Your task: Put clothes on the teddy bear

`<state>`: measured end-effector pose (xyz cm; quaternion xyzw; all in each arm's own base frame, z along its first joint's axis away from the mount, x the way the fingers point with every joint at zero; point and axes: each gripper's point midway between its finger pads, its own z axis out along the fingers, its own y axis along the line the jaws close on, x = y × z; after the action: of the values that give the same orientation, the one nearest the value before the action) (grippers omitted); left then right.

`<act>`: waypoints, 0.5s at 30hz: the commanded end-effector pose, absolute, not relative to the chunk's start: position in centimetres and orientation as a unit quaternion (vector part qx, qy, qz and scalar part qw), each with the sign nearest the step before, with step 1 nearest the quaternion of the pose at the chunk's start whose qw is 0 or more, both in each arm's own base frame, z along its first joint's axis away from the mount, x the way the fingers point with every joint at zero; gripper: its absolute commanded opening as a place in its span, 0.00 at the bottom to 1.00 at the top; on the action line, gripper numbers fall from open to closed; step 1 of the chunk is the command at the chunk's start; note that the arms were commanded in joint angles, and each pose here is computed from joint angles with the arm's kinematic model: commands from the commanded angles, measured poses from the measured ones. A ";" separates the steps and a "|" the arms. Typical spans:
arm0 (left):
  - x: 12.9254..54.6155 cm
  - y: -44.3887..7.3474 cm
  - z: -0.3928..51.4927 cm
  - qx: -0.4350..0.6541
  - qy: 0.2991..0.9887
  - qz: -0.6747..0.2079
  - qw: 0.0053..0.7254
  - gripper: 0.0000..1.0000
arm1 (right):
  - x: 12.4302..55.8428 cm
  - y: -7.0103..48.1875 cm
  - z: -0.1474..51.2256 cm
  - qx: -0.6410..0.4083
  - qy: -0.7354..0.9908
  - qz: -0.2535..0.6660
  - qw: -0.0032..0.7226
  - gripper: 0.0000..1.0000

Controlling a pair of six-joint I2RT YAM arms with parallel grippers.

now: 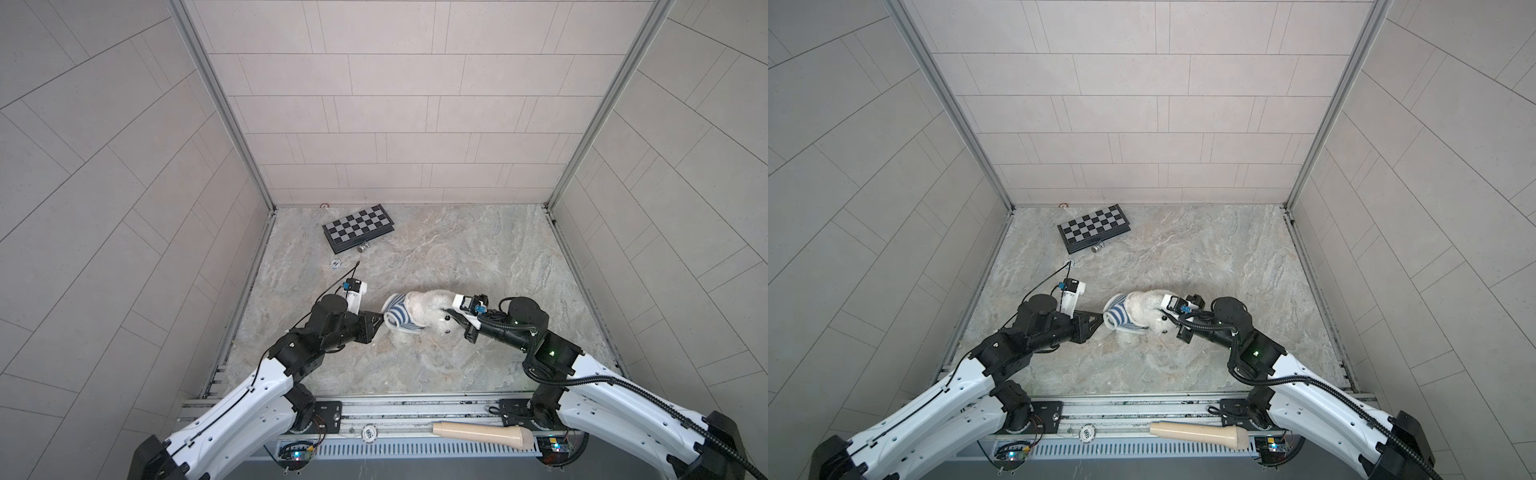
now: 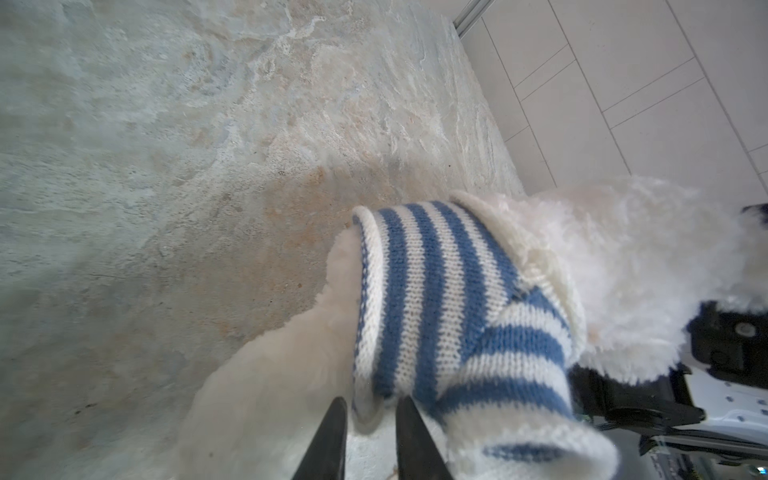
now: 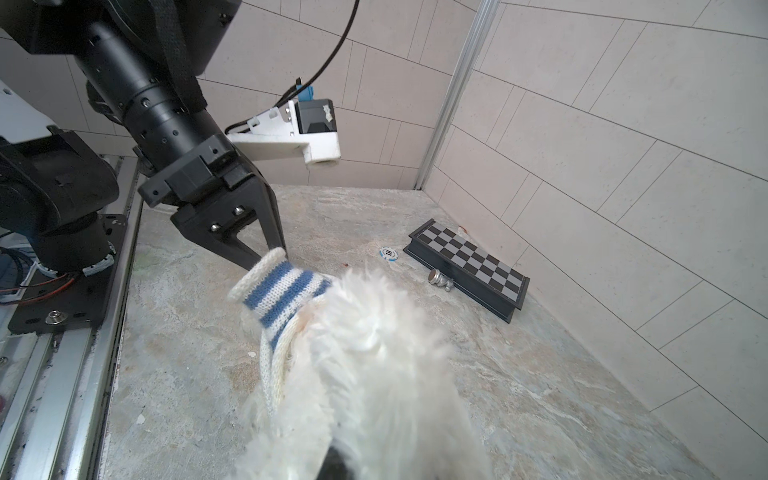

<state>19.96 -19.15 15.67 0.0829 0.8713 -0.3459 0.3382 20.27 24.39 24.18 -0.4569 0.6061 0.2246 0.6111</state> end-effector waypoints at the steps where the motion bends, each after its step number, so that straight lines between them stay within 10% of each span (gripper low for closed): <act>1: 19.1 -17.3 16.6 0.116 0.878 -0.292 0.360 0.31 | 20.6 24.3 26.5 -0.453 0.588 0.214 0.635 0.00; 15: 16.9 -21.1 20.9 0.240 0.833 -0.334 0.370 0.01 | 20.9 24.7 26.2 -0.453 0.592 0.218 0.630 0.00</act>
<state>16.53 -20.18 20.20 0.2193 0.8414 -0.3311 0.3664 20.89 24.54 23.83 -0.4557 0.6145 0.2169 0.6064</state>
